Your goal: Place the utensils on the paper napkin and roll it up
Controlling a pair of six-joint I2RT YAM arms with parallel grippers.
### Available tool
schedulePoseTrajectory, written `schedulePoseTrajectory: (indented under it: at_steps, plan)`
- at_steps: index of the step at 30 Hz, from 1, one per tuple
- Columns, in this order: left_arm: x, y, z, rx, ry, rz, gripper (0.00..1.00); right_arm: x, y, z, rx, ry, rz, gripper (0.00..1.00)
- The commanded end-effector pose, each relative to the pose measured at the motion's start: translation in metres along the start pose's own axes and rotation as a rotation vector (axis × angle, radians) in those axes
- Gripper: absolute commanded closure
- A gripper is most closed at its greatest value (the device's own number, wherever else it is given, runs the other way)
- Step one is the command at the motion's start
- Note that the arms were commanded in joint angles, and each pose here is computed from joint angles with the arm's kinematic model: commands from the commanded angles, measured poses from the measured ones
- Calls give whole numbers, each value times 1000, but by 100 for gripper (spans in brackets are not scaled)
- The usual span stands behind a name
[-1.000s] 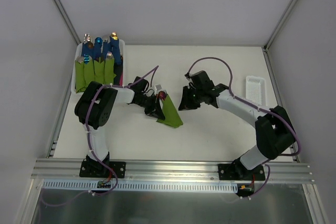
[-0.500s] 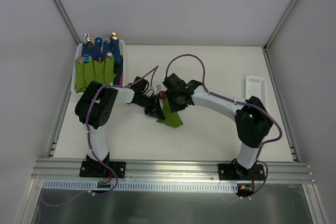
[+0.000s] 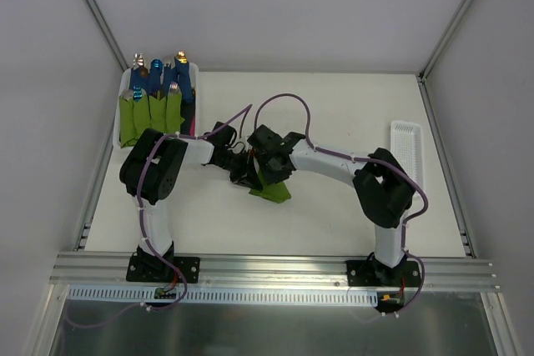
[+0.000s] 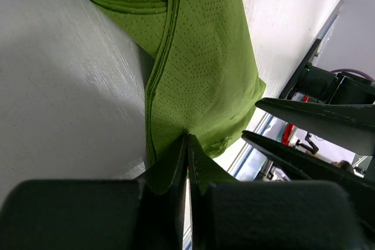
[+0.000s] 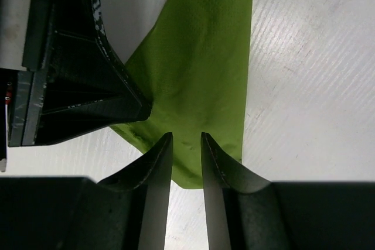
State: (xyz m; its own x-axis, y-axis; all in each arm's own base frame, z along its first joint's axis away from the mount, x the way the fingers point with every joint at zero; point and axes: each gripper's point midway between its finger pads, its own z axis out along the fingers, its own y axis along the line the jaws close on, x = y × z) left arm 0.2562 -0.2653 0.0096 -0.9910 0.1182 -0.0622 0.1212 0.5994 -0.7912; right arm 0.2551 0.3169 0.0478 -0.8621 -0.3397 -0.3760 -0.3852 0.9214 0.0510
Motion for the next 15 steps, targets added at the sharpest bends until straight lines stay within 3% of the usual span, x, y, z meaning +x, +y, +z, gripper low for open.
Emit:
schedulePoseTrajectory:
  at_steps: [1,15]
  plan:
    - [13,43,8,-155,20,-40,100,-17,7,-3,-2,-48,-17,70]
    - [15,47,9,-158,28,-49,100,-22,4,17,52,-43,-65,65]
